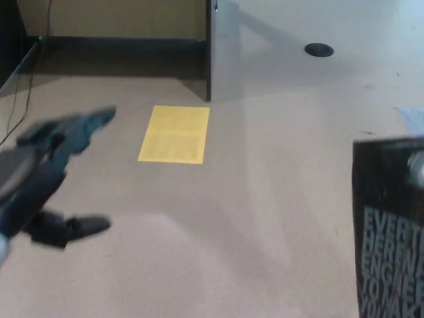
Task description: A person is holding a plastic bag and the robot extends its left hand to grab the bag by hooking its thumb into the holes at the top and brings its hand down by its side. Then it extends its arm again to hand the plastic bag back to the person.
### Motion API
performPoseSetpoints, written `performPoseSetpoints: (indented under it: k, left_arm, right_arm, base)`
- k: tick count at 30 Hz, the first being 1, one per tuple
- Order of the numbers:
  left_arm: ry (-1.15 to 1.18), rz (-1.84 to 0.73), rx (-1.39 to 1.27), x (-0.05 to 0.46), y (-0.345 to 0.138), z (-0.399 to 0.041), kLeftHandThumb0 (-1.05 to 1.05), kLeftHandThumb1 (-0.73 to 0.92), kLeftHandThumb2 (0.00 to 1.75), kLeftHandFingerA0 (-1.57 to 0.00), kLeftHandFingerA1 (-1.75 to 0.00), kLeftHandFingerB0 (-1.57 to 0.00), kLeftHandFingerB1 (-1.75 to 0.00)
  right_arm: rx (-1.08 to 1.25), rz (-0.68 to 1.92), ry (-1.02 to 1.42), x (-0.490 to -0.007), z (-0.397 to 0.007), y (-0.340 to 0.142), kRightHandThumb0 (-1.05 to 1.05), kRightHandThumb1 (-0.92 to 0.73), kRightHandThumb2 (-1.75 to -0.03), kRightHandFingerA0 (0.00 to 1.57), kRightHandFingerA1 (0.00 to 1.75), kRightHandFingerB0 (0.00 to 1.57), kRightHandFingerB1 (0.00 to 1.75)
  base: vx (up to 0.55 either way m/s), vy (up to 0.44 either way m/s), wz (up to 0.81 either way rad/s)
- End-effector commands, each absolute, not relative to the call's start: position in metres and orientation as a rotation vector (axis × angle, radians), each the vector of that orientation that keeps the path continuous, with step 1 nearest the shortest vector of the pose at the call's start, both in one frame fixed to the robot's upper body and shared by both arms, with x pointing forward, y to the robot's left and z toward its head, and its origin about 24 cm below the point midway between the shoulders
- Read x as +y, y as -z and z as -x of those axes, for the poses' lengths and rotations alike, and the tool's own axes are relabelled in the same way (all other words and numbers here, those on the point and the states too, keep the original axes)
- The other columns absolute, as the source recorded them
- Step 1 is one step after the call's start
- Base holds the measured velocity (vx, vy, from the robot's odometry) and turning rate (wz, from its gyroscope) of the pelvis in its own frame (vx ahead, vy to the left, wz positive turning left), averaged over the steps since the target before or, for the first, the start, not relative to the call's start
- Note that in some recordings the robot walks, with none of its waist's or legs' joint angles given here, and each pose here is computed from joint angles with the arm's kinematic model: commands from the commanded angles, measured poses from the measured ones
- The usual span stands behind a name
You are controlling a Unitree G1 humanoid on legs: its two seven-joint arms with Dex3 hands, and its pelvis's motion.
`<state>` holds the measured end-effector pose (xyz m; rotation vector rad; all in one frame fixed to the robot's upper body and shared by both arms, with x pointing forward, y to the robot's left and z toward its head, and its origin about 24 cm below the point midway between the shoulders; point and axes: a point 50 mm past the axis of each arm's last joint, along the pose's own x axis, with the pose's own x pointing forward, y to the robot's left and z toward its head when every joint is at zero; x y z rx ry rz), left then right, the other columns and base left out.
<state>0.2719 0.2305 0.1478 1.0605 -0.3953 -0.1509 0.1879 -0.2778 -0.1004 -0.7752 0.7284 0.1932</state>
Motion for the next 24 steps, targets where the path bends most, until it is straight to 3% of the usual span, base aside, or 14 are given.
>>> performPoseSetpoints:
  k: [1, 3, 4, 10, 21, 22, 24]
  left_arm:
    - [0.09, -0.84, -0.436, 0.26, -0.108, -0.234, -0.54, 0.4, 0.53, -0.19, -0.29, -0.14, -0.3]
    - [0.044, -0.828, -0.403, 0.269, -0.096, -0.225, -0.55, 0.41, 0.53, -0.19, -0.29, -0.15, -0.3]
    - [0.021, -0.815, -0.385, 0.274, -0.088, -0.221, -0.6, 0.37, 0.65, -0.15, -0.35, -0.11, -0.35]
    - [-0.121, -0.76, -0.183, 0.3, -0.033, -0.19, -0.66, 0.4, 0.7, -0.16, -0.38, -0.09, -0.35]
    - [-0.191, -0.823, 0.104, 0.318, 0.033, -0.149, -0.61, 0.39, 0.67, -0.14, -0.4, -0.08, -0.34]
    - [-0.195, -0.821, 0.136, 0.319, 0.039, -0.144, -0.31, 0.22, 0.82, 0.0, -0.49, 0.0, -0.48]
    - [-0.199, -0.818, 0.17, 0.32, 0.045, -0.14, -0.31, 0.23, 0.83, 0.0, -0.49, 0.0, -0.48]
  right_arm:
    - [0.726, 0.765, -0.151, -0.285, -0.184, 0.099, -0.28, -0.69, -0.61, 0.66, 0.46, 0.57, 0.4]
    - [0.724, 0.77, -0.157, -0.283, -0.185, 0.099, -0.28, -0.69, -0.6, 0.67, 0.46, 0.57, 0.4]
    - [0.725, 0.768, -0.157, -0.283, -0.186, 0.099, -0.28, -0.68, -0.6, 0.66, 0.46, 0.56, 0.4]
    - [0.714, 0.759, -0.159, -0.281, -0.185, 0.1, -0.28, -0.67, -0.61, 0.68, 0.49, 0.58, 0.41]
    - [0.728, 0.763, -0.162, -0.281, -0.184, 0.102, -0.29, -0.68, -0.6, 0.69, 0.48, 0.59, 0.4]
    - [0.731, 0.768, -0.164, -0.28, -0.184, 0.102, -0.28, -0.67, -0.6, 0.69, 0.48, 0.59, 0.41]
    - [0.733, 0.774, -0.168, -0.28, -0.184, 0.102, -0.28, -0.68, -0.6, 0.69, 0.48, 0.59, 0.4]
  base:
    - [0.0, 0.0, 0.0]
    - [0.0, 0.0, 0.0]
    - [0.0, 0.0, 0.0]
    - [0.0, 0.0, 0.0]
    - [0.0, 0.0, 0.0]
    - [0.0, 0.0, 0.0]
    - [0.0, 0.0, 0.0]
